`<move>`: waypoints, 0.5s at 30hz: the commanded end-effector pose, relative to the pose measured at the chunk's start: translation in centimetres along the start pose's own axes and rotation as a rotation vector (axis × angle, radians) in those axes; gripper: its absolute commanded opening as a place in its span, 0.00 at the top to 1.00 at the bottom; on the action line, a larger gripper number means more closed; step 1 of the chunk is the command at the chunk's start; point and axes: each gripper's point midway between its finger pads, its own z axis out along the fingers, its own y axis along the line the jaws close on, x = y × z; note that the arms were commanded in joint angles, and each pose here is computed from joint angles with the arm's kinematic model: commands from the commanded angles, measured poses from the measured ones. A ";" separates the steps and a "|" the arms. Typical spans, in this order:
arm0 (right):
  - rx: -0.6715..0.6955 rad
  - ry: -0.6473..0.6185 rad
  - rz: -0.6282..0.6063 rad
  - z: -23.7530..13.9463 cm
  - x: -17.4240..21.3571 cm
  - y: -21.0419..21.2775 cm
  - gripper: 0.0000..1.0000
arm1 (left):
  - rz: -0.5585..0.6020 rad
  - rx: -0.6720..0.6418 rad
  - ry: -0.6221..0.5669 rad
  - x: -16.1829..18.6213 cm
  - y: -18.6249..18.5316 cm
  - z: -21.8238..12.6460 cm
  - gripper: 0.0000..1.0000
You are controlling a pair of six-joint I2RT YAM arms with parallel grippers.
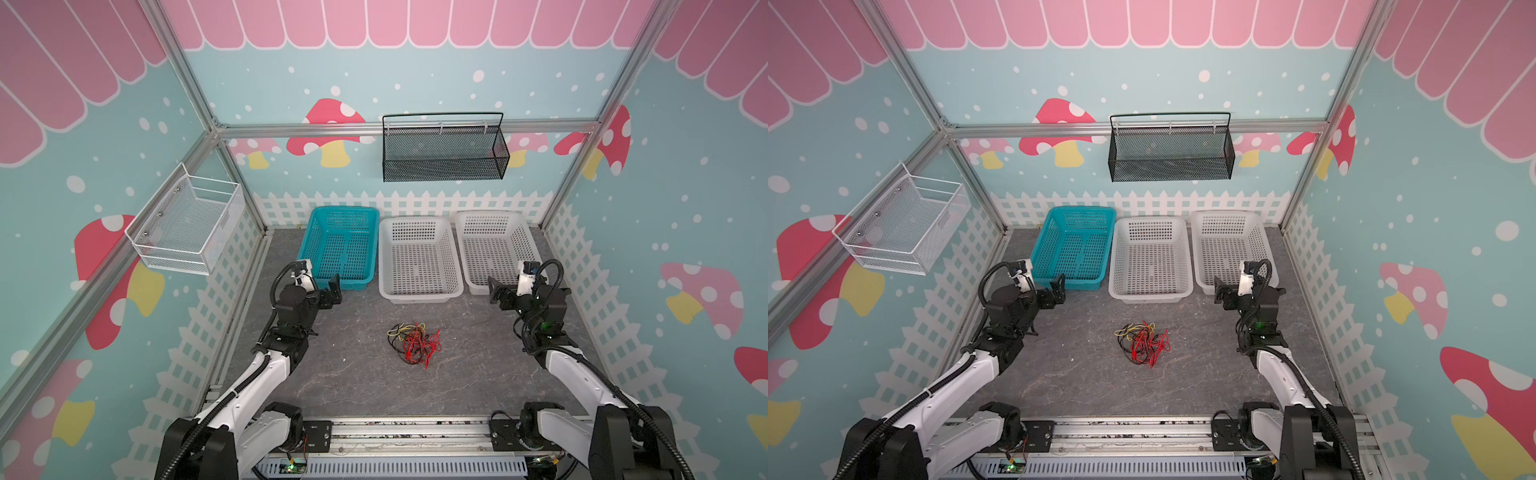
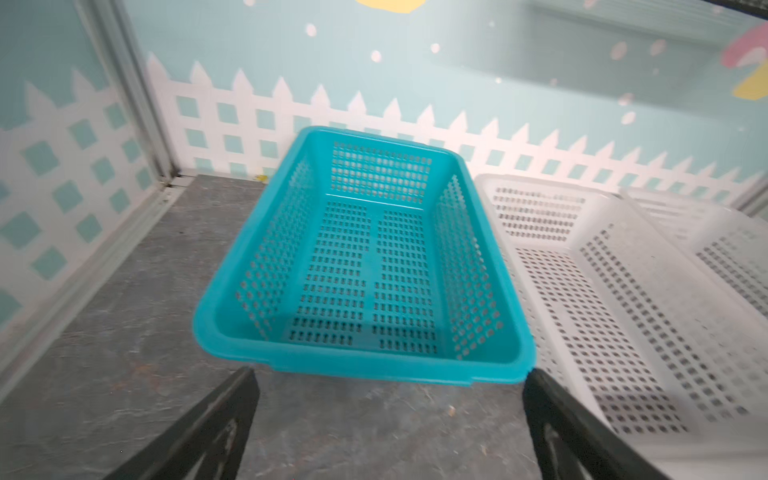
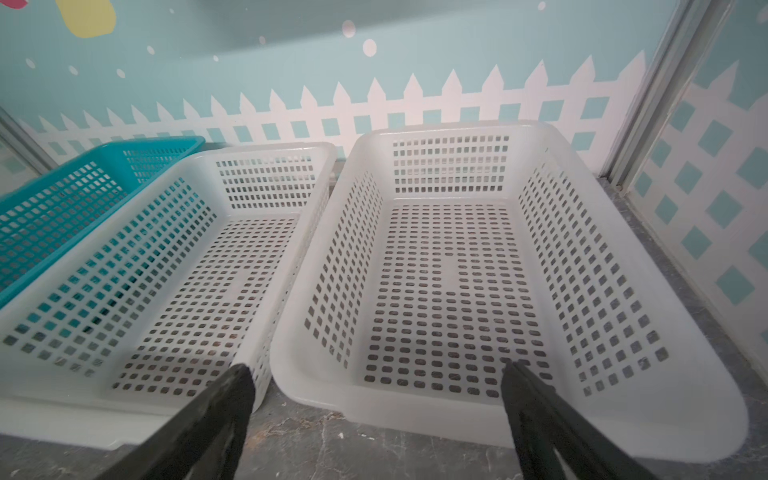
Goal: Untangle the cables
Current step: 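Move both grippers forward toward the tangled wire bundle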
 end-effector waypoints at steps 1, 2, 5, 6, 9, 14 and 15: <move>-0.084 0.105 0.076 -0.7 1.4 2.3 0.06 | -0.023 0.011 0.073 2.1 -1.8 -0.7 0.00; -0.095 0.124 0.073 -0.9 1.5 2.8 0.07 | -0.012 0.029 0.088 2.6 -2.7 -1.0 0.00; -0.136 0.192 0.068 -1.5 2.1 4.6 0.09 | 0.018 0.080 0.127 4.2 -5.2 -2.0 0.00; -0.150 0.216 0.071 -1.7 2.4 5.2 0.09 | 0.024 0.089 0.135 4.7 -5.7 -2.3 0.00; -0.202 0.269 0.051 -2.4 3.0 7.6 0.09 | 0.055 0.112 0.151 6.1 -6.9 -3.3 0.00; -0.313 0.350 0.044 -3.8 4.4 11.9 0.10 | 0.103 0.129 0.167 8.0 -7.9 -4.5 0.00; -0.325 0.375 0.053 -4.0 4.9 12.5 0.12 | 0.109 0.142 0.171 8.4 -8.3 -4.7 0.00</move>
